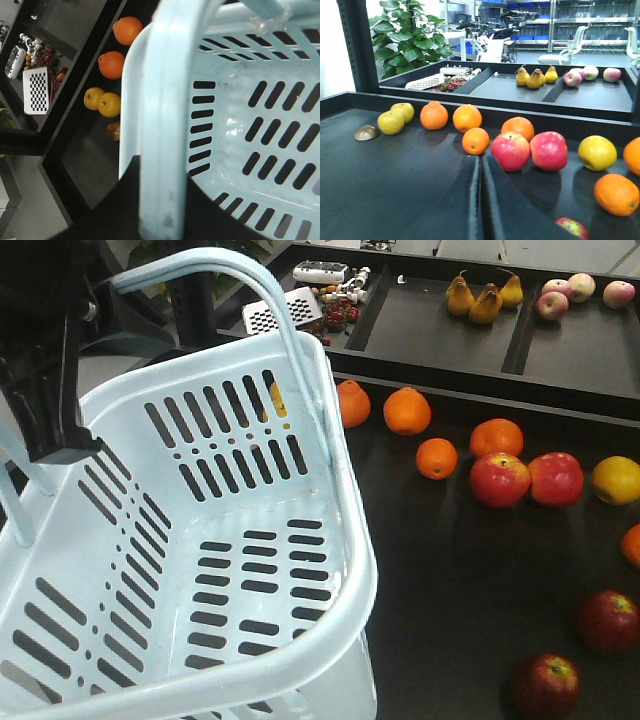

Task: Pick three apples into basket with both arms
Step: 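Drive the base alongside the fruit table holding the basket aloft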

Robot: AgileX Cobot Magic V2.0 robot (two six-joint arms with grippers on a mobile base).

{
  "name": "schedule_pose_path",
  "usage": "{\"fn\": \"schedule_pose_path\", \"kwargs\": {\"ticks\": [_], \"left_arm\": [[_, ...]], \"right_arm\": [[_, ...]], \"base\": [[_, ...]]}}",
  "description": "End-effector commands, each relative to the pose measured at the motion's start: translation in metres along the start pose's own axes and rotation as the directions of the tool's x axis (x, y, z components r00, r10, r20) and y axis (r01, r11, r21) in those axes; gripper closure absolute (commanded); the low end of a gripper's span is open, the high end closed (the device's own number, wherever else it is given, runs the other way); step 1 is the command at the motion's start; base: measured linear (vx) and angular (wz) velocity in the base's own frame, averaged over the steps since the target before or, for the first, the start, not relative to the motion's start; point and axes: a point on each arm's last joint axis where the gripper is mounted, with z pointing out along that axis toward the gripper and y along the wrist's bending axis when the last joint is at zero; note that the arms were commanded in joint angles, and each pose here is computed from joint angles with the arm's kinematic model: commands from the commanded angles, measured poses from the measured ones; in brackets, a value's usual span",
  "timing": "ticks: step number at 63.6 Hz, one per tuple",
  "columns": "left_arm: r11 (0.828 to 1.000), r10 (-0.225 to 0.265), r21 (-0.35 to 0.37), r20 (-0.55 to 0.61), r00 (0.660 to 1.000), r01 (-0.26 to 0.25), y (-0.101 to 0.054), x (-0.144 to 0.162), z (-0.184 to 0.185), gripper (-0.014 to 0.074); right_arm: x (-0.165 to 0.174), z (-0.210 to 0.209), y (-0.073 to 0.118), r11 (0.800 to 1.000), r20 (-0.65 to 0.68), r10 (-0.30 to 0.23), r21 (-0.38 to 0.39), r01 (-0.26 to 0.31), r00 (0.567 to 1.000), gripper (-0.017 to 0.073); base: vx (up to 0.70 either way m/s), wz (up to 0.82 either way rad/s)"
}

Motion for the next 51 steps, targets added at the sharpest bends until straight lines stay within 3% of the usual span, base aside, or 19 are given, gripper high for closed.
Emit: {"fn": "schedule_pose_path", "kwargs": {"ticks": [1,51], "left_arm": [[0.998,-0.013,-0.068,0.076,0.997,0.018,0.0055,-0.0036,-0.0198,0.06],[0.998,-0.013,-0.064,0.075,0.997,0.018,0.0056,-0.0043,-0.0176,0.06]], "right_arm": [[-0.0029,-0.0003,-0.0001,1.0,0.074,-0.008,0.005,0.008,0.997,0.0568],[-0.0029,-0.0003,-0.0001,1.0,0.074,-0.008,0.005,0.008,0.997,0.0568]], "base": [[0.02,-0.08],[0.01,-0.04]]}}
